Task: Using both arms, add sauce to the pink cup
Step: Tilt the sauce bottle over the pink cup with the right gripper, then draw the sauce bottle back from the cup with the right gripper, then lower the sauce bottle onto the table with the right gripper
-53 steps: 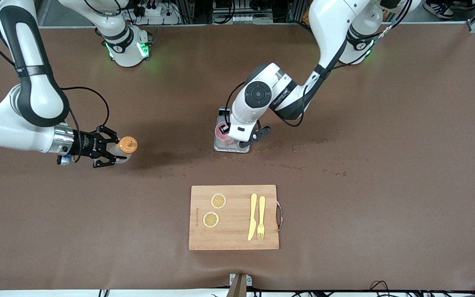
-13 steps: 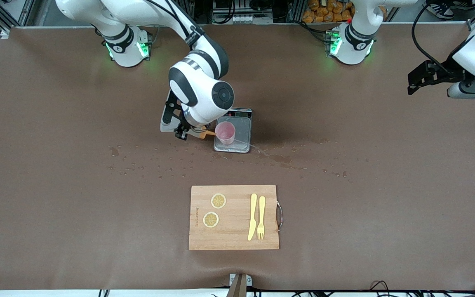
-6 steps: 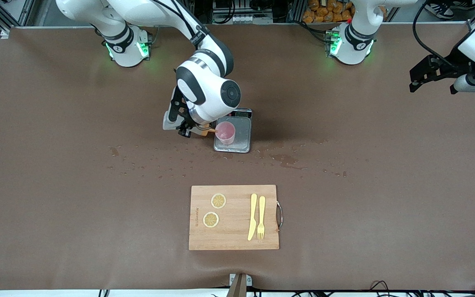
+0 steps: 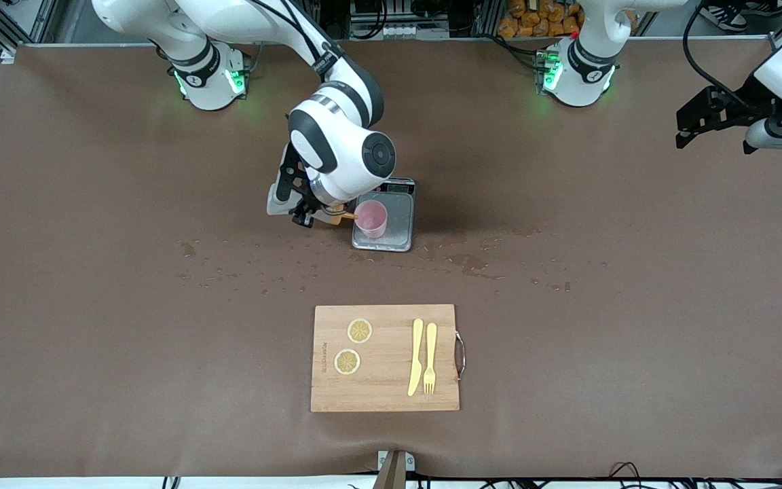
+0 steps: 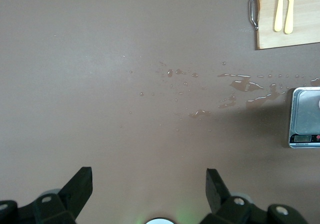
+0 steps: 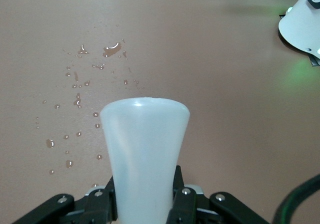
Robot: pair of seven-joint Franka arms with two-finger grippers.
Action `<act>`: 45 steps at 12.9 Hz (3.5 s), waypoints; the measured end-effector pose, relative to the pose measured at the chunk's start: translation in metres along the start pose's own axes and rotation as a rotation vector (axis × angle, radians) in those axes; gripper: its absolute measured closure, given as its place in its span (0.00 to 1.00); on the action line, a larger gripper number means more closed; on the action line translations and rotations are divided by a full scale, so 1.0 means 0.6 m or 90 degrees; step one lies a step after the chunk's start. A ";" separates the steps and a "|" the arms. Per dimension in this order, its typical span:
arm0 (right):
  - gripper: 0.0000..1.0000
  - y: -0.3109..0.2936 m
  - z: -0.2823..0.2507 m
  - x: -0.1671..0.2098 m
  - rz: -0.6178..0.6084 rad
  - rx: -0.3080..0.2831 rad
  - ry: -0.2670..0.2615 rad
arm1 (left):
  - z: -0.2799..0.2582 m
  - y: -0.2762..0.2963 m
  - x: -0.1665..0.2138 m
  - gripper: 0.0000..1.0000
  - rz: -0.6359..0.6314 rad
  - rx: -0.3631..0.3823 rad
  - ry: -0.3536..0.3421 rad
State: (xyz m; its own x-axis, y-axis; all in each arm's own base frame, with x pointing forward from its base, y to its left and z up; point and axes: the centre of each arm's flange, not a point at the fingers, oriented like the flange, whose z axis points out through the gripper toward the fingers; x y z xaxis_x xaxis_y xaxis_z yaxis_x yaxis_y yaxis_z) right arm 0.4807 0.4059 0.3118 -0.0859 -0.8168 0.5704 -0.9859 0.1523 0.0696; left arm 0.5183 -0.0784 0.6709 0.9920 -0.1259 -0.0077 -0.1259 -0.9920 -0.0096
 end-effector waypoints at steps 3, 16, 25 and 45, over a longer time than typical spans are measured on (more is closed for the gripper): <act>0.59 -0.040 -0.017 0.049 0.000 -0.022 -0.040 | 0.000 -0.006 0.000 0.00 0.014 0.000 0.000; 0.59 -0.183 0.100 0.426 -0.116 -0.123 -0.489 | 0.001 -0.003 0.000 0.00 0.022 0.000 -0.002; 0.59 -0.213 0.472 0.690 -0.208 -0.104 -0.865 | 0.009 -0.007 0.005 0.00 0.019 0.000 -0.008; 0.19 -0.214 0.791 0.619 -0.267 -0.094 -1.110 | 0.009 -0.005 0.005 0.00 0.021 0.000 -0.008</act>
State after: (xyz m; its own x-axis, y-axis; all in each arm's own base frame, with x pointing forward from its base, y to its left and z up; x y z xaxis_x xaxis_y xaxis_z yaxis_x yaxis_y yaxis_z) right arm 0.5070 -0.1813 0.1262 0.0068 -0.3791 -0.9253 -0.9683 -0.2336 0.0886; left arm 0.5218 -0.0757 0.6654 0.9872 -0.1579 -0.0208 -0.1581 -0.9874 -0.0090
